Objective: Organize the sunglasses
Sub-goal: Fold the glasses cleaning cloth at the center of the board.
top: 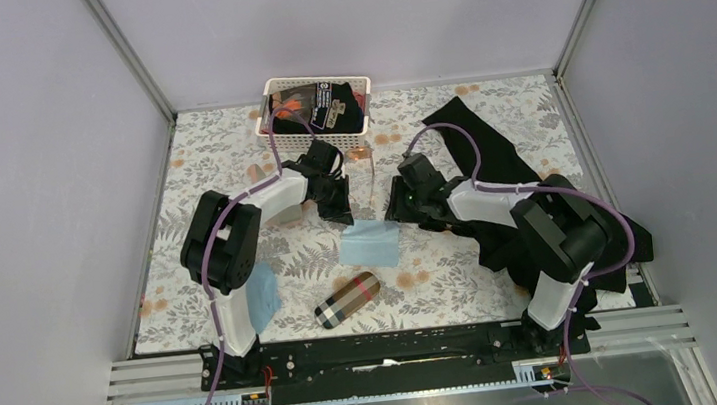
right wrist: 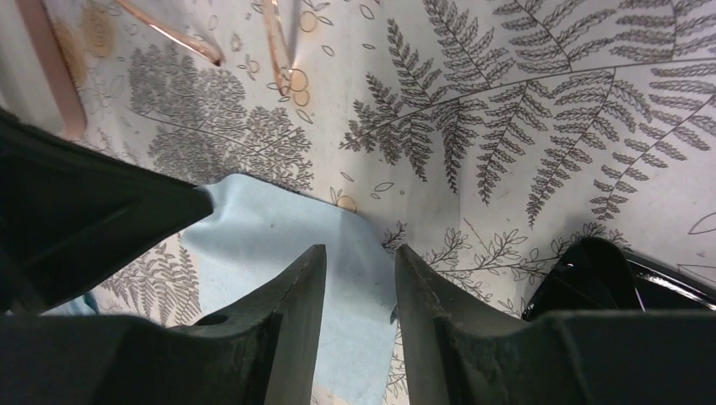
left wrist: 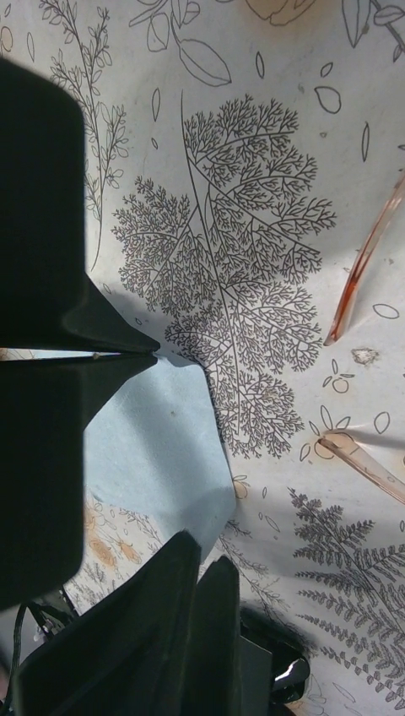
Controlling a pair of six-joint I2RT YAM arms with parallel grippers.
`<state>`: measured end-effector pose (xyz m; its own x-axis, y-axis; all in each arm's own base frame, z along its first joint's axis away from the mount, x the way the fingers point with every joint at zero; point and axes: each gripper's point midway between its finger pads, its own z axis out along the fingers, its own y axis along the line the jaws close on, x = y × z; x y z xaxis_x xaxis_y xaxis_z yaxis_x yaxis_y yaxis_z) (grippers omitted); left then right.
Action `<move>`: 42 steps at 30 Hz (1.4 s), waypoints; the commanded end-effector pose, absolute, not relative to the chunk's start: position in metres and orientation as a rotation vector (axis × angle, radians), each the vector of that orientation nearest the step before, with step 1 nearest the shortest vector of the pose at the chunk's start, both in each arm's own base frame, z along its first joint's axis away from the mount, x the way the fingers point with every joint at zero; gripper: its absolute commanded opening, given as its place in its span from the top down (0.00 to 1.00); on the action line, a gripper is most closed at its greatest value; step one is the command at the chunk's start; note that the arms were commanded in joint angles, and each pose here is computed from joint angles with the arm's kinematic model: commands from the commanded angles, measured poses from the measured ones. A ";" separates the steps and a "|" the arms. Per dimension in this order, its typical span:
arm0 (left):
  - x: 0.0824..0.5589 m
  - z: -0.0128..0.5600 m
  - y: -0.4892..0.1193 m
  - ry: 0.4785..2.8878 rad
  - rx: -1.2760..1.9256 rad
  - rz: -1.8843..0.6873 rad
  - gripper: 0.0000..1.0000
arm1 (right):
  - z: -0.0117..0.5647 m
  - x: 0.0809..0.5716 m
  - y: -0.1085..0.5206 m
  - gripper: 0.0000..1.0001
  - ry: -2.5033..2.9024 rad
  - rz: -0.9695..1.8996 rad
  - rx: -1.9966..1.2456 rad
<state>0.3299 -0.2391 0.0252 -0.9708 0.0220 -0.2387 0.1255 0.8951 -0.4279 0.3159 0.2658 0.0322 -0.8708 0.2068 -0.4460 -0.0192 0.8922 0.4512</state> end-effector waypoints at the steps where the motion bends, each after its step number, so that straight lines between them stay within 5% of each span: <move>1: 0.333 0.029 -0.241 2.819 0.146 -0.684 1.00 | 0.024 0.317 0.268 0.58 2.615 0.608 0.186; 10: 0.333 0.035 -0.243 2.803 0.157 -0.704 1.00 | 0.022 0.316 0.257 0.63 2.628 0.528 0.196; 17: 0.334 0.038 -0.245 2.793 0.161 -0.716 1.00 | 0.029 0.318 0.264 0.92 2.600 0.585 0.179; 21: 0.332 0.041 -0.245 2.791 0.165 -0.724 1.00 | 0.038 0.321 0.268 1.00 2.569 0.618 0.138; 42: 0.317 0.048 -0.238 2.778 0.170 -0.731 1.00 | 0.050 0.297 0.271 1.00 2.472 0.773 -0.049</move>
